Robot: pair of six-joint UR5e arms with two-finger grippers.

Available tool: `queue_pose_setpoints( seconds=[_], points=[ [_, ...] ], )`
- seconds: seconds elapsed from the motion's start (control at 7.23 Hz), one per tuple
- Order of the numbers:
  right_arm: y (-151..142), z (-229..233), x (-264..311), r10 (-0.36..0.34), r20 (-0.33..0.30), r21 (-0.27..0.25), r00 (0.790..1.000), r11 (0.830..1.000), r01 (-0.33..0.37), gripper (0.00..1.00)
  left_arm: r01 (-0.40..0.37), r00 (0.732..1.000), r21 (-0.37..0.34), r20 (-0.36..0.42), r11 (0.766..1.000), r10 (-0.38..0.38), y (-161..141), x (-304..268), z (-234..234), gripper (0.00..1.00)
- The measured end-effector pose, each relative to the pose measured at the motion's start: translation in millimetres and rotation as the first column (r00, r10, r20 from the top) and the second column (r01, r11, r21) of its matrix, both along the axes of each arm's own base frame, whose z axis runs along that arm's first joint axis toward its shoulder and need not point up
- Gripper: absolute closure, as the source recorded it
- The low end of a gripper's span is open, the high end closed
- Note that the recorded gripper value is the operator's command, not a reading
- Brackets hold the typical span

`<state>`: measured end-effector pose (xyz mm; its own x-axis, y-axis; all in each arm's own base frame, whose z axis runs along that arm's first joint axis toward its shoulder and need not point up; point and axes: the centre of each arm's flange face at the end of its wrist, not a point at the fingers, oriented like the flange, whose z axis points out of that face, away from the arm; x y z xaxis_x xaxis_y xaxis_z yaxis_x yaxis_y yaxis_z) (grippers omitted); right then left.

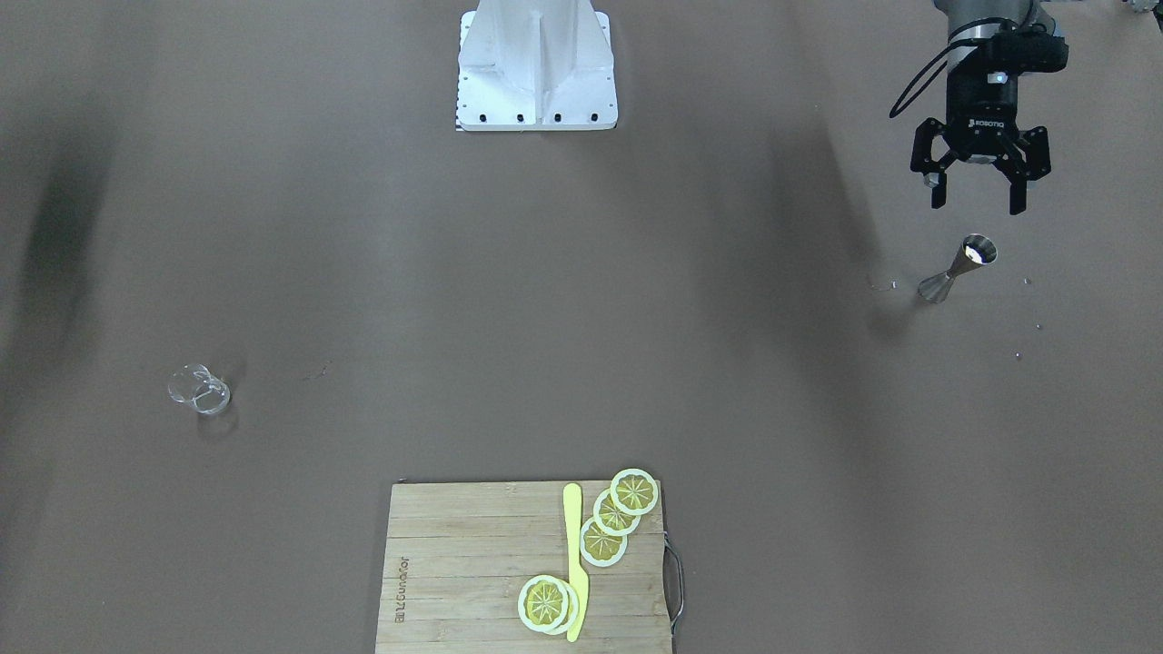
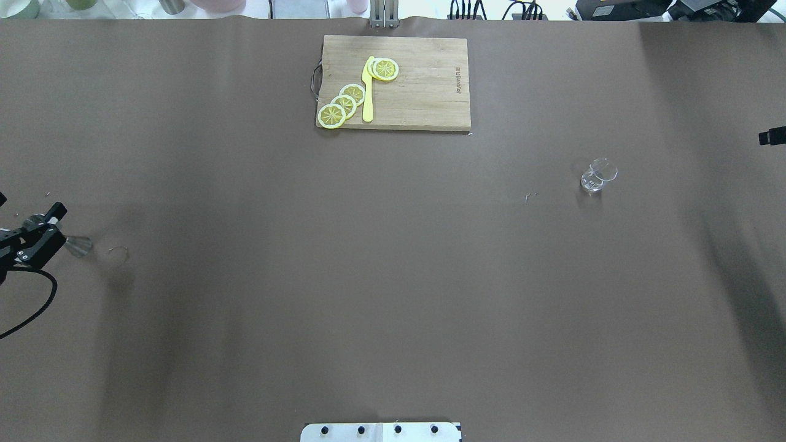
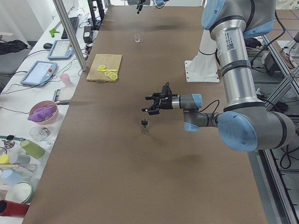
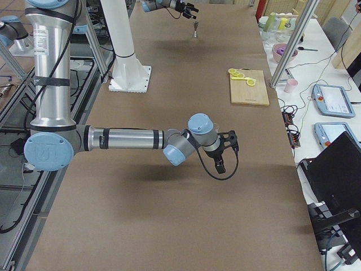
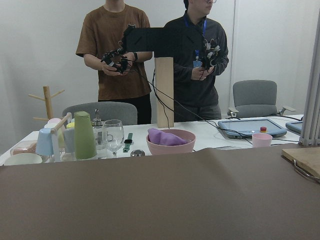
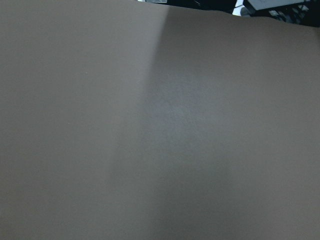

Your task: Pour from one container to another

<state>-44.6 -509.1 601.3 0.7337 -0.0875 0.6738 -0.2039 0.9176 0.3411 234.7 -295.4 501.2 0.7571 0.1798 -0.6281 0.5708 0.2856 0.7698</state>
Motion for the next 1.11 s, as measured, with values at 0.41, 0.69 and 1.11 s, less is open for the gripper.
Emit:
queue_pose_setpoints(
  seconds=[0.41,0.69,1.11],
  points=[
    [6,18,28,0.017,0.042,-0.184,0.999,0.983,-0.009,0.00,-0.069,0.995,-0.009,0.069,0.998,0.069,-47,36,-48,0.03],
    [3,19,50,0.047,0.088,-0.307,0.995,0.952,-0.018,0.00,-0.115,0.989,-0.048,0.084,0.992,0.119,-91,61,-86,0.03],
    [15,19,67,0.072,0.077,-0.458,0.994,0.888,-0.028,0.00,-0.233,0.962,-0.136,0.114,0.963,0.249,-170,82,-138,0.03]
  ],
)
